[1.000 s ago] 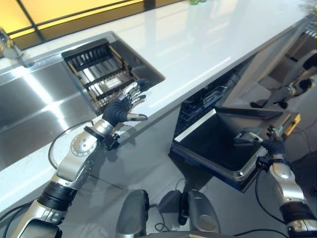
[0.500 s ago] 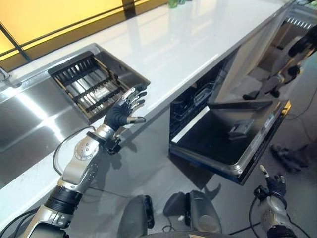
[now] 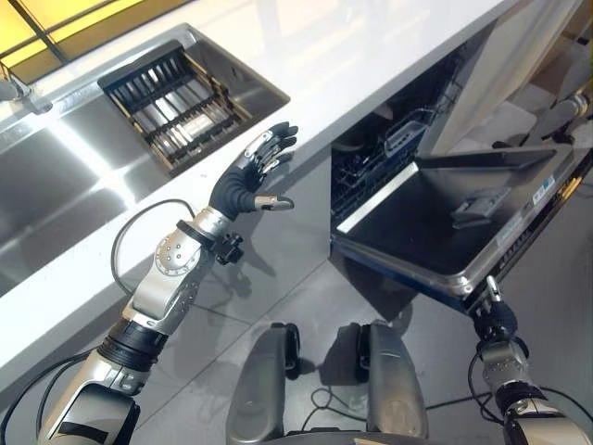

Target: Pick up plates and place into dishwasher.

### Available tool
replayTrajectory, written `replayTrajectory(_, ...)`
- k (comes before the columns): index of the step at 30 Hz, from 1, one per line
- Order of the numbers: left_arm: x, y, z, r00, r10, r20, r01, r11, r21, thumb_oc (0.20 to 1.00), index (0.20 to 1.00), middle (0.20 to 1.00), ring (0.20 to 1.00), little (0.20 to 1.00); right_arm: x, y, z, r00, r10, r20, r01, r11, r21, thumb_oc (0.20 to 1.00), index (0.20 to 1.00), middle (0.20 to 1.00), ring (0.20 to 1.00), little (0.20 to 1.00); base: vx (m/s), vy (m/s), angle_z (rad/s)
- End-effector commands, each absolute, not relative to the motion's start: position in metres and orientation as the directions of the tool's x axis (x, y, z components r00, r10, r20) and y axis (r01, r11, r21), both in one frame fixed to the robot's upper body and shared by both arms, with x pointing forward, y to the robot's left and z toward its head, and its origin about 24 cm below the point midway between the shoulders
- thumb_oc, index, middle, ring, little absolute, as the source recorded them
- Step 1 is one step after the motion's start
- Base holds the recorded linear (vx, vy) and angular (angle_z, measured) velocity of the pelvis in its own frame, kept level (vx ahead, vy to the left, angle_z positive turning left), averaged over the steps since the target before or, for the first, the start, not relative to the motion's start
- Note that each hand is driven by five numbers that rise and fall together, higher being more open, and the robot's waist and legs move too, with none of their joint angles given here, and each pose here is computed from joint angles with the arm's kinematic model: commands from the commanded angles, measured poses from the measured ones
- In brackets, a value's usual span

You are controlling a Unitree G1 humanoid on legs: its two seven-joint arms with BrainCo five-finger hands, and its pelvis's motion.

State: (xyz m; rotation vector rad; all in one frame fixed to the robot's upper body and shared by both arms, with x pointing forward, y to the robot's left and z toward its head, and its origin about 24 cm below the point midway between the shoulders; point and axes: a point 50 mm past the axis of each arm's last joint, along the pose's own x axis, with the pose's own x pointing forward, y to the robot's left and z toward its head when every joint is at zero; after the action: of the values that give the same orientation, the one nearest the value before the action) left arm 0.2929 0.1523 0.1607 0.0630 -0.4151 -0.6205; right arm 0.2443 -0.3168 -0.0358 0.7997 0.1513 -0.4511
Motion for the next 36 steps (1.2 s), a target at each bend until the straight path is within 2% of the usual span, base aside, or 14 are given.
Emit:
replayTrajectory(1,0.284,0.142,0.160,0.689,-0.615,0.384,0.618,0.775,0.131,1.000,1.000,1.000,1.000,1.000,0.359,-0.210,0.107,0.913,0.199,0.357,-0.403,0.575,0.711,1.000,1.000,1.000,1.000,1.000,0.03,-0.041,-0.65)
replayTrajectory(6,0.289,0.143,0.165,0.685,-0.637,0.352,0.627,0.762,0.160,1.000,1.000,1.000,1.000,1.000,0.379,-0.201,0.166,0.854,0.230,0.467,-0.504,0.589,0.632,1.000,1.000,1.000,1.000,1.000,0.04,-0.045,-0.23)
replayTrajectory(13,0.289,0.142,0.174,0.625,-0.711,0.322,0.681,0.698,0.220,1.000,1.000,1.000,1.000,1.000,0.387,-0.207,0.204,0.832,0.185,0.524,-0.518,0.598,0.612,1.000,1.000,1.000,1.000,1.000,0.05,-0.031,0.03)
replayTrajectory(18,0.293,0.143,0.173,0.634,-0.707,0.313,0.679,0.702,0.212,1.000,1.000,1.000,1.000,1.000,0.388,-0.208,0.206,0.837,0.163,0.522,-0.502,0.608,0.615,1.000,1.000,1.000,1.000,1.000,0.05,-0.014,0.26)
replayTrajectory(30,0.294,0.142,0.167,0.631,-0.723,0.279,0.695,0.688,0.211,1.000,1.000,1.000,1.000,1.000,0.384,-0.240,0.185,0.900,0.034,0.435,-0.348,0.657,0.669,1.000,1.000,1.000,1.000,1.000,0.01,-0.006,0.34)
replayTrajectory(36,0.298,0.139,0.139,0.666,-0.720,0.196,0.704,0.693,0.155,1.000,1.000,1.000,1.000,1.000,0.381,-0.246,0.156,0.941,-0.146,0.304,-0.108,0.723,0.683,1.000,1.000,1.000,1.000,1.000,0.00,0.002,-0.01)
